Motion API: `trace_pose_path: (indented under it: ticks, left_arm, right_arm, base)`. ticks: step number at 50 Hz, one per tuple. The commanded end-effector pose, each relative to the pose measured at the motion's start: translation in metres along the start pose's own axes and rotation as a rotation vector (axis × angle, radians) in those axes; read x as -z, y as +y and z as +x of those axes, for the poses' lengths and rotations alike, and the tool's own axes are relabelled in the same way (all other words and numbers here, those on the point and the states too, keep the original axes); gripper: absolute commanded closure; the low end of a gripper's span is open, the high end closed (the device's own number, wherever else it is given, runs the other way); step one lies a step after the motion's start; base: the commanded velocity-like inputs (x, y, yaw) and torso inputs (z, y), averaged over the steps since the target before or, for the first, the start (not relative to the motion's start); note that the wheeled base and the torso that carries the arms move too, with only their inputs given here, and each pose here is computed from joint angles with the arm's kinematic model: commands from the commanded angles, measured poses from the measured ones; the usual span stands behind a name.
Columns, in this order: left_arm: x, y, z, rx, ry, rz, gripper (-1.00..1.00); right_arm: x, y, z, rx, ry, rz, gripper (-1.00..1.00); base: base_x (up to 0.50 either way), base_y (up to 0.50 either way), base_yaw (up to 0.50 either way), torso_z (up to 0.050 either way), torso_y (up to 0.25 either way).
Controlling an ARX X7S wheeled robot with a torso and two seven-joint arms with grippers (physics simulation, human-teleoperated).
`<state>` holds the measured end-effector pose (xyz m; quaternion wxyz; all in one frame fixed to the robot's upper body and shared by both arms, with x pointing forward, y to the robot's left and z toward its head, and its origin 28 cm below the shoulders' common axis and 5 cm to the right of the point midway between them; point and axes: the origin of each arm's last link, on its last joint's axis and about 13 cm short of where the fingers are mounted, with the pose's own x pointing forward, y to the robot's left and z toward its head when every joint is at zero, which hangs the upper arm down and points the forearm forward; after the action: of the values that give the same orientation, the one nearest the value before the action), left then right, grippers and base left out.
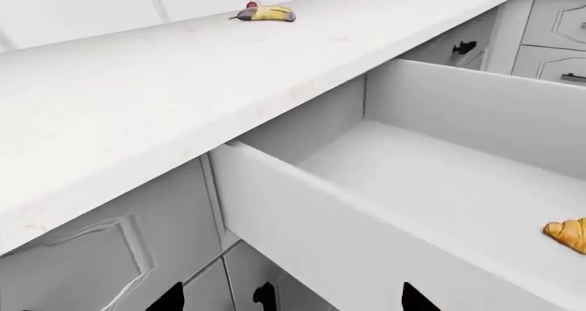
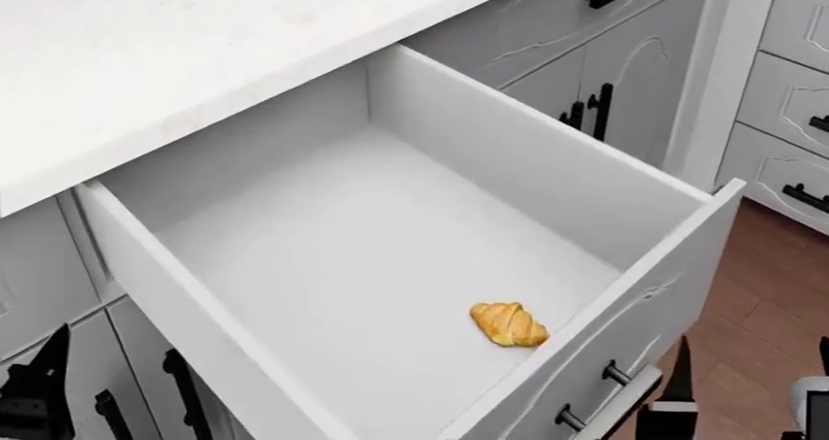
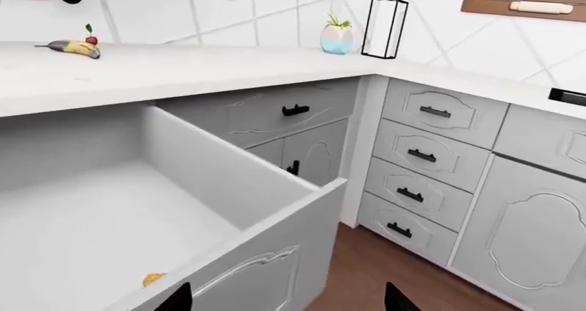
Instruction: Close the right drawer.
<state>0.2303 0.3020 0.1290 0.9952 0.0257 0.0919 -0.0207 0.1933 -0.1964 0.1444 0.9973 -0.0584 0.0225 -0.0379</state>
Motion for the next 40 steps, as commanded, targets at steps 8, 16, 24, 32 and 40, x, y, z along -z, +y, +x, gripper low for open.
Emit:
trace_pose_path:
  ticks: [8, 16, 24, 32, 40]
  left_arm:
    - [0.006, -0.003, -0.003, 0.005, 0.009, -0.007, -1.0]
    - [0.008, -0.004, -0.003, 0.007, 0.011, -0.009, -1.0]
    - [0.006, -0.004, -0.006, 0.001, 0.006, -0.016, -1.0]
    - [-0.009, -0.007, -0.012, 0.019, -0.027, -0.024, -1.0]
    - [-0.046, -0.017, -0.027, 0.066, -0.072, 0.013, -1.0]
  right_arm:
    - [0.002, -0.002, -0.004, 0.009, -0.003, -0.009, -1.0]
    - [0.002, -0.003, -0.004, 0.013, -0.004, -0.01, -1.0]
    - [0.001, -0.003, -0.005, 0.013, -0.005, -0.012, -1.0]
    - [-0.006, -0.004, -0.004, 0.013, -0.009, -0.018, -1.0]
    - [-0.022, -0.005, -0.005, 0.008, -0.027, -0.032, -1.0]
  base:
    - [0.13, -0.13, 0.0, 0.0, 0.0]
    - [0.0, 0.0, 0.0, 0.0, 0.0]
    - [0.0, 0.0, 0.0, 0.0, 0.0]
    - [0.0, 0.0, 0.0, 0.0, 0.0]
    - [0.0, 0.0, 0.0, 0.0, 0.0]
